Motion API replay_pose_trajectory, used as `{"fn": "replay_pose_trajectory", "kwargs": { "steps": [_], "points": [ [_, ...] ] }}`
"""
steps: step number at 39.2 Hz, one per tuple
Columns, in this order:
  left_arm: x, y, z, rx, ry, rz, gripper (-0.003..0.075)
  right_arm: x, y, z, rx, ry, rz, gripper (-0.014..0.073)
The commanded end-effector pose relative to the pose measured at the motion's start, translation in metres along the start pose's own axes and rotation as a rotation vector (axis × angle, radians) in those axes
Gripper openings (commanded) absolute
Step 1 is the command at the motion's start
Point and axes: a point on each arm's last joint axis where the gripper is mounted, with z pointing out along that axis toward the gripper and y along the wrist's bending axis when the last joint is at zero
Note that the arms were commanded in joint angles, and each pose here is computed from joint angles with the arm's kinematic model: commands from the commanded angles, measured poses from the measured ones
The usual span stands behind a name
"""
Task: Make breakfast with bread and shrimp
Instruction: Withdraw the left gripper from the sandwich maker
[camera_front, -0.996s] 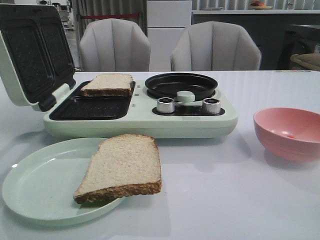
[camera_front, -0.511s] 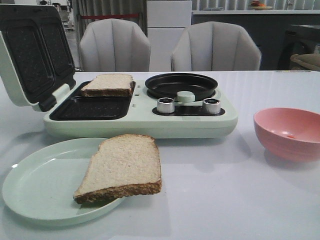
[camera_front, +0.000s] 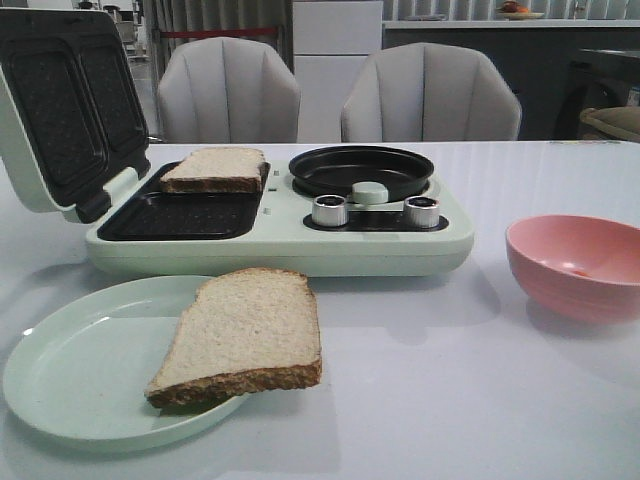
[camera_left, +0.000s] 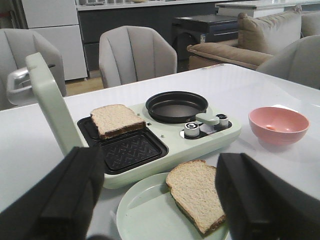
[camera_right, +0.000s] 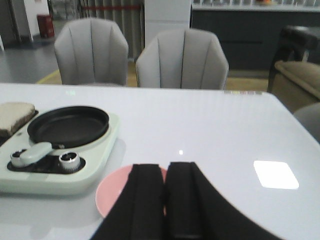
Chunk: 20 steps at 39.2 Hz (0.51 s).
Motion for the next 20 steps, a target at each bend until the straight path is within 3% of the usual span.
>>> {"fn": "replay_pose_trajectory", "kwargs": {
  "steps": [1,12,20],
  "points": [
    [-0.015,0.0,-0.007,0.011,-0.122,-0.013,0.0532,-0.017,0.001,0.006,-0.001,-0.006,0.007,0.0153],
    [-0.014,0.0,-0.007,0.011,-0.118,-0.013,0.0532,-0.014,0.003,0.014,-0.016,0.053,0.069,0.0181],
    [-0.014,0.0,-0.007,0.011,-0.116,-0.013,0.0532,-0.024,0.008,0.033,-0.061,0.174,0.081,0.0468]
  ]
}}
